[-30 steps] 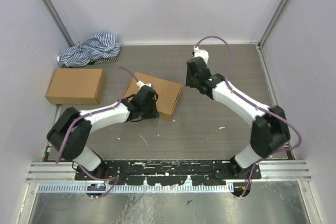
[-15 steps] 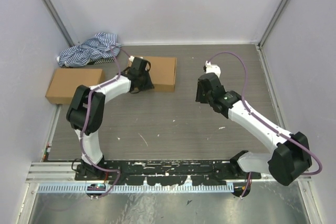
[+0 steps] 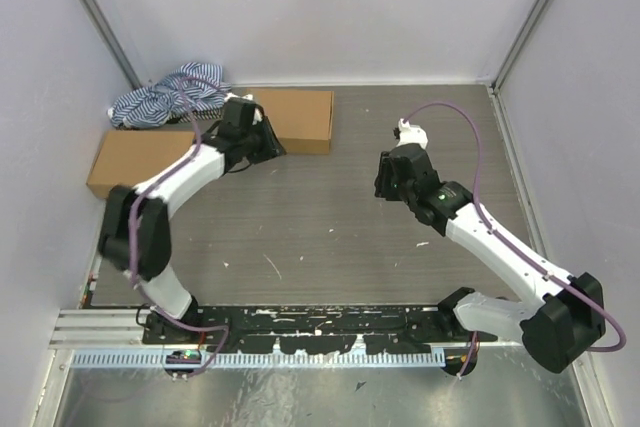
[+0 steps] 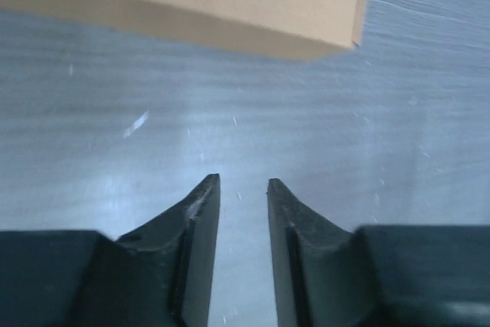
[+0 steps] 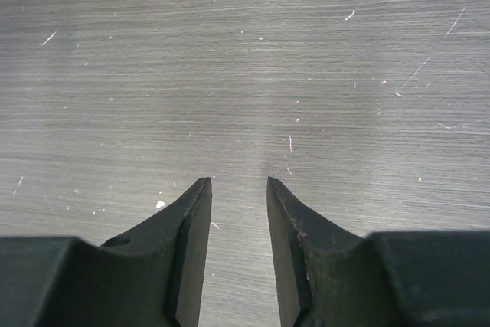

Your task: Fold the paper box

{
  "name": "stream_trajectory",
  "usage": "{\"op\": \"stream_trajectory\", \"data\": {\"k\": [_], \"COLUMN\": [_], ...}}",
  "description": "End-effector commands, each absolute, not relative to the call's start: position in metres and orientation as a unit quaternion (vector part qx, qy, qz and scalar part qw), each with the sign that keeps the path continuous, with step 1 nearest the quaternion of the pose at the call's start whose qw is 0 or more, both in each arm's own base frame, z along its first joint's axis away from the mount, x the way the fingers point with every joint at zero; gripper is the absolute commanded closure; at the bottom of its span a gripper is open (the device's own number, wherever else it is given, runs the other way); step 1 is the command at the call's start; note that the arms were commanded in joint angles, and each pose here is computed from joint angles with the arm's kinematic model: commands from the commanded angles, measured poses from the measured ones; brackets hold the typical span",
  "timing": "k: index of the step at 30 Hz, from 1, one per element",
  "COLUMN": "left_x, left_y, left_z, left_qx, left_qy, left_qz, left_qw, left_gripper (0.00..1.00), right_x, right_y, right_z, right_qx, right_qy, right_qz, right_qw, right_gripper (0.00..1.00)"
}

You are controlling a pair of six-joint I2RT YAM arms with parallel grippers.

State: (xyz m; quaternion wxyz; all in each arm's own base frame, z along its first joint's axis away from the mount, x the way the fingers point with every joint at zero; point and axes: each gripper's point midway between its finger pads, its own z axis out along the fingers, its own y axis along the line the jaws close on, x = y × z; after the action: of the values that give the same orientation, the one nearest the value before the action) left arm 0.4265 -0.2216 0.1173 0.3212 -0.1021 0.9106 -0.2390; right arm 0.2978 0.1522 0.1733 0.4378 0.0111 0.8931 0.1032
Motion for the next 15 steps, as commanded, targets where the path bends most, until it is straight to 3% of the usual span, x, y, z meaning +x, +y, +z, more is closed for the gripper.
{"op": "stream_trajectory", "data": {"k": [1,3,4,5,8,15], "left_x": [0.374,0.347,0.333,0.321,0.283,0.228], "left_y": [-0.197,-0.172,-0.157,-0.141,-0.109,-0.070], "left_z": [0.191,0.219,0.228,0.235,0.250,0.225], "left_qx": [-0.070,-0.062,-0.061,-0.064,-0.044,-0.001], "left_qy": [0.881,0.869,0.865,0.861,0.856,0.896], "left_qz": [-0.254,-0.230,-0.210,-0.185,-0.145,-0.064], "left_qw": [0.393,0.433,0.451,0.469,0.494,0.440], "left_gripper": [0.52,0.30,0.06,0.02,0.02,0.02], "right_x": [0.296,0.289,0.287,0.285,0.280,0.277], "right_y": [0.160,0.166,0.166,0.166,0.164,0.151], "right_z": [0.198,0.200,0.201,0.202,0.197,0.191], "right_qx": [-0.005,-0.021,-0.025,-0.027,-0.031,-0.017], "right_qy": [0.869,0.866,0.863,0.861,0.861,0.861], "right_qz": [0.143,0.164,0.169,0.173,0.173,0.154], "right_qw": [0.473,0.472,0.475,0.478,0.477,0.484], "right_gripper": [0.56,0.41,0.34,0.29,0.26,0.26]}}
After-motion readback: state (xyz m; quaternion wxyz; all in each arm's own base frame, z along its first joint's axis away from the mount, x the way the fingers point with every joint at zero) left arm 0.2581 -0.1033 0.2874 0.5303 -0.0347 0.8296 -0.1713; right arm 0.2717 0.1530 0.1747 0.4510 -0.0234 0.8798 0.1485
